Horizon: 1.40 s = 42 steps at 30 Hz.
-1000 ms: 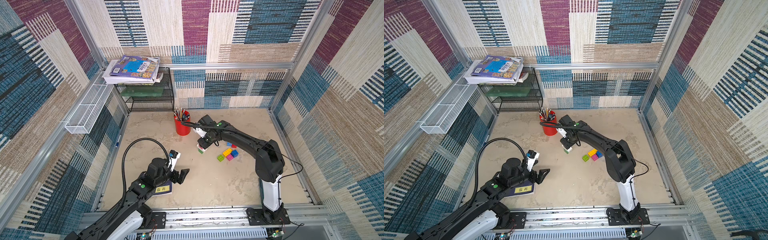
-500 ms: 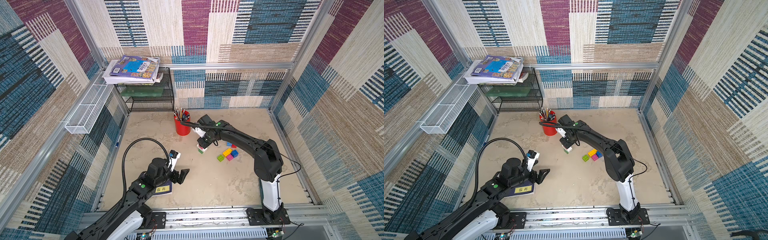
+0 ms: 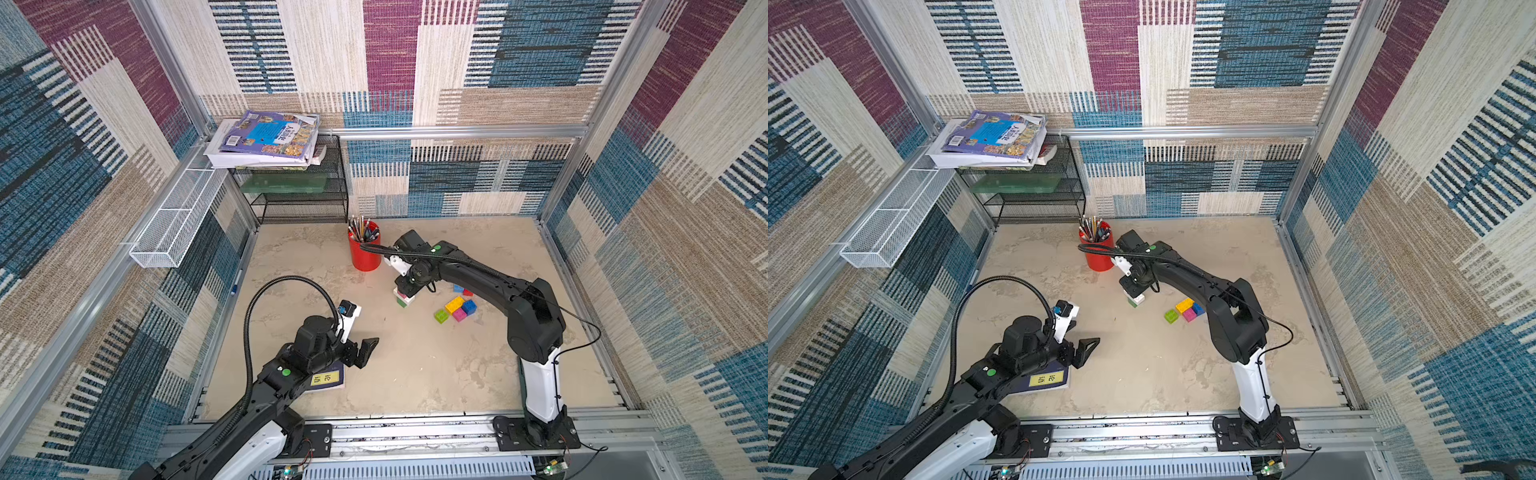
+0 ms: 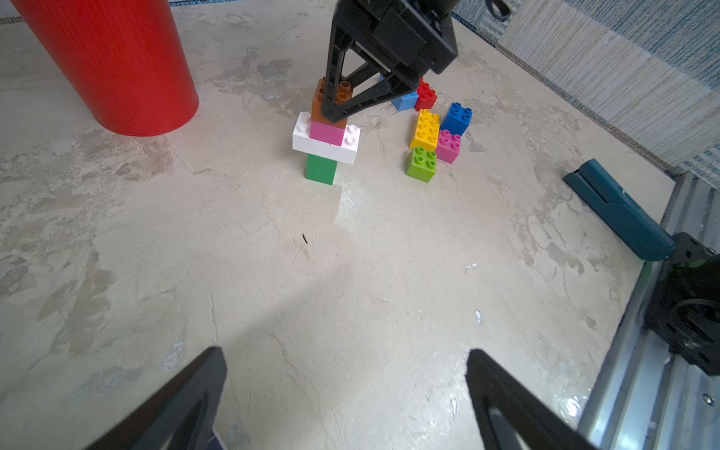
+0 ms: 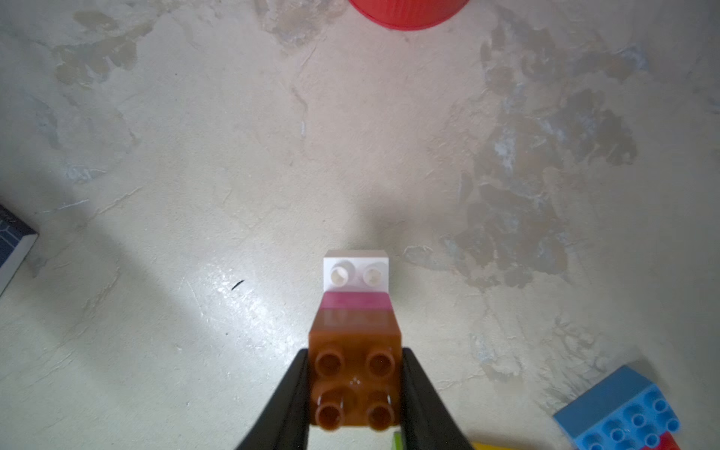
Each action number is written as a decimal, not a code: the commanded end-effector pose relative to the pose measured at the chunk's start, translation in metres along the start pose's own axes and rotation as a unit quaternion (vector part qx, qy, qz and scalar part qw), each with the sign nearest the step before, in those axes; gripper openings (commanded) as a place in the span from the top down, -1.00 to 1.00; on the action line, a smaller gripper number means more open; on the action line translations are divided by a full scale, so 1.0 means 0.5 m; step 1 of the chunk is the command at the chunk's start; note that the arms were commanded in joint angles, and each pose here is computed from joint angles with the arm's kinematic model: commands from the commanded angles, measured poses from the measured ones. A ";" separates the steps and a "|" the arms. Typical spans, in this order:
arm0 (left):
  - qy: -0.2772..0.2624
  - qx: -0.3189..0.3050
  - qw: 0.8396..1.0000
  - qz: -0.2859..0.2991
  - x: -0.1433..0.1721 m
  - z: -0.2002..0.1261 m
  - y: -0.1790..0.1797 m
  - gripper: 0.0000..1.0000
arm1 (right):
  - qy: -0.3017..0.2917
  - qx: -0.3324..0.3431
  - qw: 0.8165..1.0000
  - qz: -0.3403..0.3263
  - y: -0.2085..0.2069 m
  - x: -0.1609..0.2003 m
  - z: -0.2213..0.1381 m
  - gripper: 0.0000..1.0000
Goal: Assemble the letter f with lego
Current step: Adjust the lego brick at the center of the board.
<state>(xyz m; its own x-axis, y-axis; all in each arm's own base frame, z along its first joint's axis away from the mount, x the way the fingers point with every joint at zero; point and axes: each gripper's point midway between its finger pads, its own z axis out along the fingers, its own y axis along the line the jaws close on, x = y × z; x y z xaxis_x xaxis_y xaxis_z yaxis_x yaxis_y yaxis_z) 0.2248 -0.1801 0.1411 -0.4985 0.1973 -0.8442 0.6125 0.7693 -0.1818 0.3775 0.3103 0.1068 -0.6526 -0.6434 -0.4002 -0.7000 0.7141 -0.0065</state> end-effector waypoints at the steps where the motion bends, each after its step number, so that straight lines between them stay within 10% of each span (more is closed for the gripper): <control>1: -0.009 0.001 1.000 0.007 -0.010 -0.002 -0.002 -0.98 | 0.027 -0.010 1.000 0.003 0.008 0.034 0.025 0.37; 26: -0.008 0.001 1.000 0.006 -0.009 -0.001 -0.001 -0.99 | 0.033 -0.019 0.999 0.004 0.001 0.046 0.034 0.41; 42: -0.008 0.000 1.000 0.006 -0.010 -0.001 0.000 -0.98 | -0.023 -0.003 1.000 0.007 -0.010 -0.019 -0.031 -0.08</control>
<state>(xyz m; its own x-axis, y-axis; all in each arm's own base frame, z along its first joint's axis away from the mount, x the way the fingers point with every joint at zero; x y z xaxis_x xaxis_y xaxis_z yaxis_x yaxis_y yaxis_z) 0.2248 -0.1801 0.1411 -0.4985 0.1973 -0.8442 0.6125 0.7693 -0.1818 0.3814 0.3114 0.1165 -0.6476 -0.6269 -0.4331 -0.7015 0.7124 0.0179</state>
